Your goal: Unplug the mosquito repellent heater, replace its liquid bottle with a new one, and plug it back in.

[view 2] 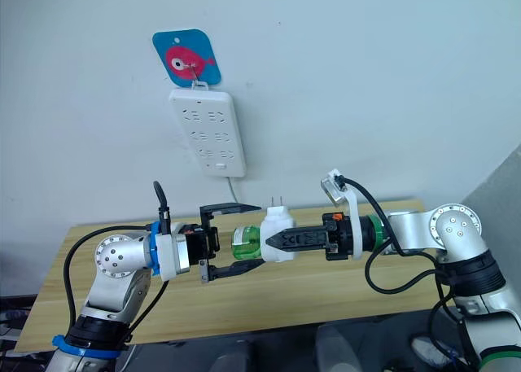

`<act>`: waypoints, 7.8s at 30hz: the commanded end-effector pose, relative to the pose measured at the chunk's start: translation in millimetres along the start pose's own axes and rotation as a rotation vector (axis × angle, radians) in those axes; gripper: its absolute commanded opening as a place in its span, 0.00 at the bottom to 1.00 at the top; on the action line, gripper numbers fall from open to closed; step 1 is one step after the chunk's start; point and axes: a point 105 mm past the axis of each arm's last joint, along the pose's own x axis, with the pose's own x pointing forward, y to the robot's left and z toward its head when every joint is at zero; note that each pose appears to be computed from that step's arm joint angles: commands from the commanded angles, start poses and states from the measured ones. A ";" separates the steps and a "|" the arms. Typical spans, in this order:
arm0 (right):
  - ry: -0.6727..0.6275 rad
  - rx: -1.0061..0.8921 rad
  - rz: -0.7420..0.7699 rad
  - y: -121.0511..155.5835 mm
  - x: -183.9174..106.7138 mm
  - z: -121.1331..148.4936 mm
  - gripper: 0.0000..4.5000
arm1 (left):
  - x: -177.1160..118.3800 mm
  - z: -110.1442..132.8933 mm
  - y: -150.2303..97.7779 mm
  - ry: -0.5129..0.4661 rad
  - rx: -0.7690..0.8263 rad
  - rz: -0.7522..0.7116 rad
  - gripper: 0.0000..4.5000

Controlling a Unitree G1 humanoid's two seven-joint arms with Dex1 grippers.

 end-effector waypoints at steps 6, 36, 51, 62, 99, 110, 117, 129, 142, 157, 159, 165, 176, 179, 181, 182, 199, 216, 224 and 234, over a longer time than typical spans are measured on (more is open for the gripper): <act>-0.037 -0.024 0.007 7.3 -5.7 9.1 0.67 | -7.6 11.2 9.3 -0.010 0.204 0.048 1.00; 0.012 -0.188 -0.039 16.9 -8.5 11.3 0.67 | -7.2 -7.1 -0.2 0.183 -0.638 -0.132 0.50; 0.042 -0.254 -0.013 24.7 -10.9 14.1 0.67 | -10.9 10.9 10.2 0.157 -0.960 -0.210 0.50; 0.010 -0.210 -0.031 19.3 -17.7 20.1 0.67 | -19.8 6.1 11.7 0.154 -0.545 -0.153 1.00; -0.085 -0.106 -0.062 4.8 -8.9 21.4 0.67 | 6.7 -1.4 12.8 0.031 0.073 -0.045 0.50; 0.053 -0.419 -0.047 31.3 3.7 22.5 0.67 | -9.3 -15.6 14.9 0.298 -0.907 -0.125 0.50; 0.119 -0.478 -0.008 36.1 2.2 14.8 0.67 | -12.0 -15.4 26.2 0.321 -1.238 -0.124 0.50; 0.107 -0.438 0.002 31.6 -5.5 14.0 0.67 | -26.2 -5.5 26.7 0.249 -0.804 -0.154 1.00; 0.001 -0.288 -0.038 15.5 -17.5 25.7 0.67 | -28.3 6.8 8.3 0.104 -0.065 -0.010 1.00; -0.017 -0.264 -0.031 17.6 -13.0 29.8 0.67 | -1.3 2.6 6.2 0.004 0.258 0.042 1.00; -0.018 -0.265 -0.031 17.7 -12.5 30.0 0.67 | 1.4 1.1 5.0 -0.002 0.267 0.035 1.00; -0.019 -0.267 -0.028 18.7 -11.6 29.7 0.67 | 7.0 -0.4 10.2 -0.009 0.284 0.058 1.00; -0.017 -0.267 -0.039 16.6 -11.3 29.0 0.67 | 8.1 7.5 15.1 -0.011 0.313 0.054 0.48; -0.018 -0.268 -0.041 16.2 -11.0 29.1 0.67 | 5.4 9.3 19.2 0.001 0.306 0.063 0.48; -0.020 -0.268 -0.040 16.1 -10.8 29.4 0.67 | 4.5 10.6 19.7 0.001 0.303 0.064 0.48; -0.021 -0.268 -0.040 15.9 -10.7 29.7 0.67 | 4.7 11.3 17.5 -0.003 0.298 0.051 0.48; -0.022 -0.268 -0.038 15.6 -9.8 29.9 0.67 | 1.8 10.0 13.3 0.004 0.285 0.067 0.85; -0.011 -0.307 -0.056 16.4 -12.5 30.0 0.67 | -4.6 8.0 4.5 0.070 -0.140 -0.061 0.49; 0.080 -0.435 -0.026 29.3 -11.6 21.3 0.67 | -22.5 -4.1 30.0 0.314 -1.130 -0.068 0.49; 0.136 -0.505 0.051 40.3 -9.4 13.4 0.67 | -14.1 2.4 51.2 0.263 -1.445 -0.115 0.49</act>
